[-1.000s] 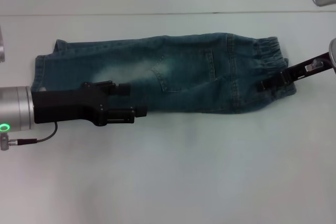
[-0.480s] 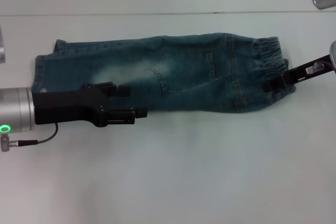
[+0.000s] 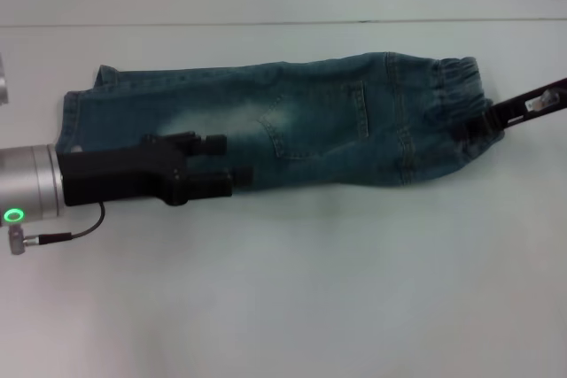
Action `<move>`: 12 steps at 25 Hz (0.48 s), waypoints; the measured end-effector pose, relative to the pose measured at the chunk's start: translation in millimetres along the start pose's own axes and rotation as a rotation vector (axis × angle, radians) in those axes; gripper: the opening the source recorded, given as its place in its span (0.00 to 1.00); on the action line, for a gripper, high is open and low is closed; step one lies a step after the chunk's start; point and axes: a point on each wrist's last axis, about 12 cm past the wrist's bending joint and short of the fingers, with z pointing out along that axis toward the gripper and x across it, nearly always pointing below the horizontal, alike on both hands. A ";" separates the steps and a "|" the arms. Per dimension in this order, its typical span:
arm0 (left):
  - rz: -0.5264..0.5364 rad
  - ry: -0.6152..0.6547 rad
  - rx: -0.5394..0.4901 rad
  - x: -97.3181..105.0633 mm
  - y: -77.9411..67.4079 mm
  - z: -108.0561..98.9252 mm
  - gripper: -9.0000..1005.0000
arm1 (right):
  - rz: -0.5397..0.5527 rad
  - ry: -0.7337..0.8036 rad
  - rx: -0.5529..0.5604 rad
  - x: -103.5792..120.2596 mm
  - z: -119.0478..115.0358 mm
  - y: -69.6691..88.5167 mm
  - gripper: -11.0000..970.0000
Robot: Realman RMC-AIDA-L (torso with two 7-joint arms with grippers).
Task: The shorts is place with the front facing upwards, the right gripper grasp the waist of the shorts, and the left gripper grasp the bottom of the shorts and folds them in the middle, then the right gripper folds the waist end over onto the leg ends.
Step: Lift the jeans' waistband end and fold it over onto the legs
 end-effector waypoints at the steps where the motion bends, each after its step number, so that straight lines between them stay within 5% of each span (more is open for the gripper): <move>1: -0.001 -0.015 -0.003 -1.0 -0.1 0.8 0.81 | -0.001 -0.011 -0.007 -1.9 -3.4 0.3 0.17; 6: 0.026 -0.113 -0.025 -10.2 0.7 8.0 0.77 | 0.000 -0.038 -0.038 -9.0 -20.7 1.1 0.15; 8: 0.055 -0.171 -0.028 -14.3 1.1 14.2 0.59 | -0.003 -0.043 -0.050 -12.8 -26.8 2.3 0.14; 12: 0.117 -0.306 -0.129 -20.4 11.8 28.1 0.50 | -0.018 -0.045 -0.089 -20.4 -36.9 8.1 0.14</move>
